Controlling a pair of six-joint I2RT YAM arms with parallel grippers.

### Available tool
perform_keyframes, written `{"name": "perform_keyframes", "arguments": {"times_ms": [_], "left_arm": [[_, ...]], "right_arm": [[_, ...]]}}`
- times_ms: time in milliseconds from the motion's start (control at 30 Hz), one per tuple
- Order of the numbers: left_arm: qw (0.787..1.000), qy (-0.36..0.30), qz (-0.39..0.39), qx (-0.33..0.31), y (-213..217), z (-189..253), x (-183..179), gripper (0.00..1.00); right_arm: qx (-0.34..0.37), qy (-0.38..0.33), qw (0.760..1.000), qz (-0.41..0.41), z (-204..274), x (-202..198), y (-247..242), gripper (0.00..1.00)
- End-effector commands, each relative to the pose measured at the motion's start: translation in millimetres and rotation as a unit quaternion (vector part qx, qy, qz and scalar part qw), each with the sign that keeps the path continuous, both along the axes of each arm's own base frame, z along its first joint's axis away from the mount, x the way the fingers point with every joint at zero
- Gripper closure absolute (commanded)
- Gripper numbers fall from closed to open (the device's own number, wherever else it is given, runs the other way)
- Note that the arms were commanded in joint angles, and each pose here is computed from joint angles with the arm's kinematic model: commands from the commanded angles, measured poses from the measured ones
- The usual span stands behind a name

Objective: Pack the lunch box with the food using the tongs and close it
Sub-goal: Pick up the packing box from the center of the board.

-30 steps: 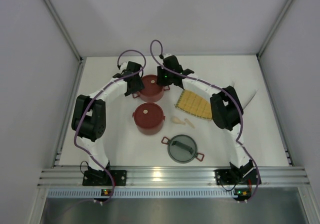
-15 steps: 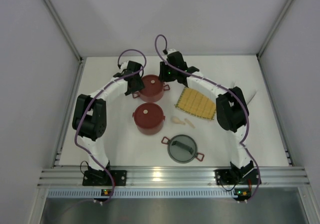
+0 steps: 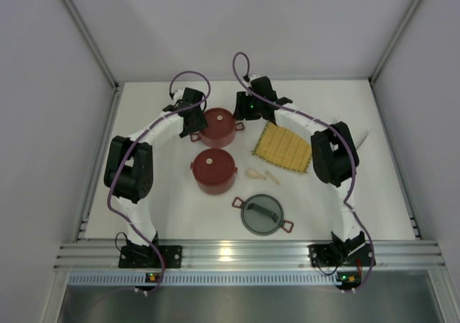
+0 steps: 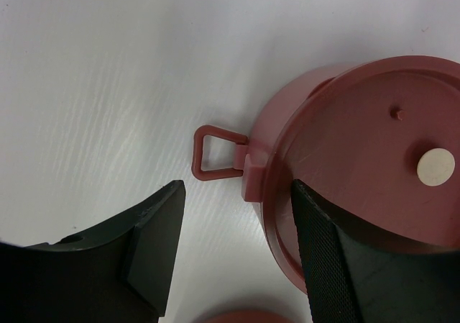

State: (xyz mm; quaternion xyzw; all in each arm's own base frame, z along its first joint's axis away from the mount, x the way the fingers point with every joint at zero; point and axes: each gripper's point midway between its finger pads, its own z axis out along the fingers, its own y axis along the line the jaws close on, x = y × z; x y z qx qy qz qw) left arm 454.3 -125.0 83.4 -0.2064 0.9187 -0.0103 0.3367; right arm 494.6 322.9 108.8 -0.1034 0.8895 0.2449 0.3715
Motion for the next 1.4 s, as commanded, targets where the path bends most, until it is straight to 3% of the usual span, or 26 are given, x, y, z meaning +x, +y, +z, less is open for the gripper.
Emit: {"name": "perform_keyframes", "arguments": {"times_ms": [0, 200, 967, 1167, 1267, 1367], "left_arm": [[1.0, 0.005, -0.004, 0.014, 1.8, -1.7, 3.0, 0.34], [1.0, 0.004, -0.005, 0.013, 1.5, -0.1, 3.4, 0.34], [1.0, 0.015, -0.013, 0.015, -0.9, -4.9, 4.0, 0.35], [1.0, 0.019, -0.014, 0.016, -1.2, -6.8, 5.0, 0.35], [1.0, 0.023, -0.014, 0.017, -1.2, -9.2, 4.1, 0.35], [0.999, 0.024, -0.015, 0.018, -1.1, -10.6, 4.0, 0.35]], "right_arm": [[0.061, -0.03, 0.997, 0.027, 16.3, 7.5, 15.8, 0.54], [0.092, -0.007, 0.995, 0.037, 10.3, 7.5, 17.2, 0.51], [0.227, 0.083, 0.968, 0.07, -22.4, 4.4, 20.4, 0.53], [0.231, 0.091, 0.967, 0.062, -28.0, 5.5, 16.8, 0.7], [0.231, 0.091, 0.967, 0.06, -29.8, 6.0, 14.9, 0.84], [0.232, 0.092, 0.967, 0.059, -31.5, 6.6, 14.4, 0.89]]}}
